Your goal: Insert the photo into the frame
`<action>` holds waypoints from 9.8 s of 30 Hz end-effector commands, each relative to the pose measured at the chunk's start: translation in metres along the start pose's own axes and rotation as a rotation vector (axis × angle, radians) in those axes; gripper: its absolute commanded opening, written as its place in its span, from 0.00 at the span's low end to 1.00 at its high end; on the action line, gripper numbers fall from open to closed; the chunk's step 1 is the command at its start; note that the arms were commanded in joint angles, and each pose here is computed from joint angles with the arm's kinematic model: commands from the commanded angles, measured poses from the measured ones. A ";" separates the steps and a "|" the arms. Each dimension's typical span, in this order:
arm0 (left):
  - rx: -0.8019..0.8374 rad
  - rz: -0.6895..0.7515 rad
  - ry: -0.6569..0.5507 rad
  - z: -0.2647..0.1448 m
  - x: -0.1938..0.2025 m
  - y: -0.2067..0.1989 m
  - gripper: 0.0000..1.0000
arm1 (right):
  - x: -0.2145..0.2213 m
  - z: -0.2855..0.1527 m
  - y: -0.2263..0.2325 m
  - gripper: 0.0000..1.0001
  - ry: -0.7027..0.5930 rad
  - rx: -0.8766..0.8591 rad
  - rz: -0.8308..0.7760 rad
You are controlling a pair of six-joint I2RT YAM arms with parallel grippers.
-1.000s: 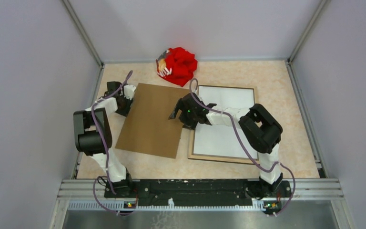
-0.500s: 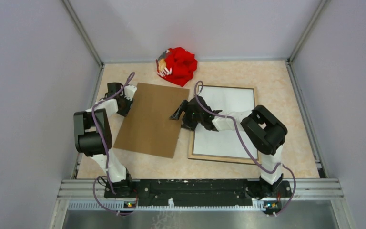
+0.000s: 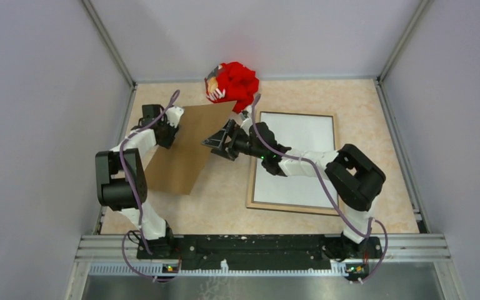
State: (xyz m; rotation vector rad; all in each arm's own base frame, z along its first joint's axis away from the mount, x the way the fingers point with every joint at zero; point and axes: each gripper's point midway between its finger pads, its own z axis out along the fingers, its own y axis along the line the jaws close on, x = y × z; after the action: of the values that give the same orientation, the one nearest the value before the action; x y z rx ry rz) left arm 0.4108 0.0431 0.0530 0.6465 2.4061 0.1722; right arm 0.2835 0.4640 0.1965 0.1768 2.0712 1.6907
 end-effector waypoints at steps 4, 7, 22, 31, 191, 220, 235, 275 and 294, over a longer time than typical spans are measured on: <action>0.396 -0.090 0.169 -0.001 0.054 -0.105 0.52 | 0.001 0.001 0.100 0.77 0.018 -0.342 -0.023; 0.411 -0.095 0.166 -0.005 0.050 -0.106 0.52 | 0.003 0.011 0.099 0.77 0.032 -0.357 -0.013; 0.486 -0.103 0.087 -0.039 0.012 -0.115 0.50 | -0.008 0.023 0.071 0.47 -0.020 -0.160 -0.055; 0.471 -0.103 0.091 -0.038 0.013 -0.113 0.50 | -0.006 -0.004 0.041 0.28 -0.028 0.039 -0.078; -0.969 2.058 -1.569 -0.455 -0.145 -0.173 0.00 | -0.116 -0.289 0.134 0.84 0.038 -0.323 -0.516; -0.809 1.952 -1.439 -0.417 -0.150 -0.157 0.00 | -0.150 -0.291 0.044 0.83 -0.184 -0.232 -0.102; -0.803 1.889 -1.430 -0.414 -0.161 -0.147 0.00 | -0.089 -0.276 0.080 0.77 0.029 -0.370 -0.244; 0.269 0.871 -0.749 -0.176 -0.105 -0.121 0.99 | -0.221 -0.326 0.042 0.00 -0.471 0.303 -0.259; 0.287 0.835 -0.718 -0.159 -0.089 -0.127 0.99 | -0.254 -0.338 -0.060 0.00 -0.386 0.463 -0.225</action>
State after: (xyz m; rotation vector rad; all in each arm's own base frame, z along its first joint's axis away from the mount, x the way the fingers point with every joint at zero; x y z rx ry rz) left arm 0.3236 -0.1016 0.1912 1.5224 1.3994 -0.0553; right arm 0.3661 0.0560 0.2355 0.4650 2.1414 0.9236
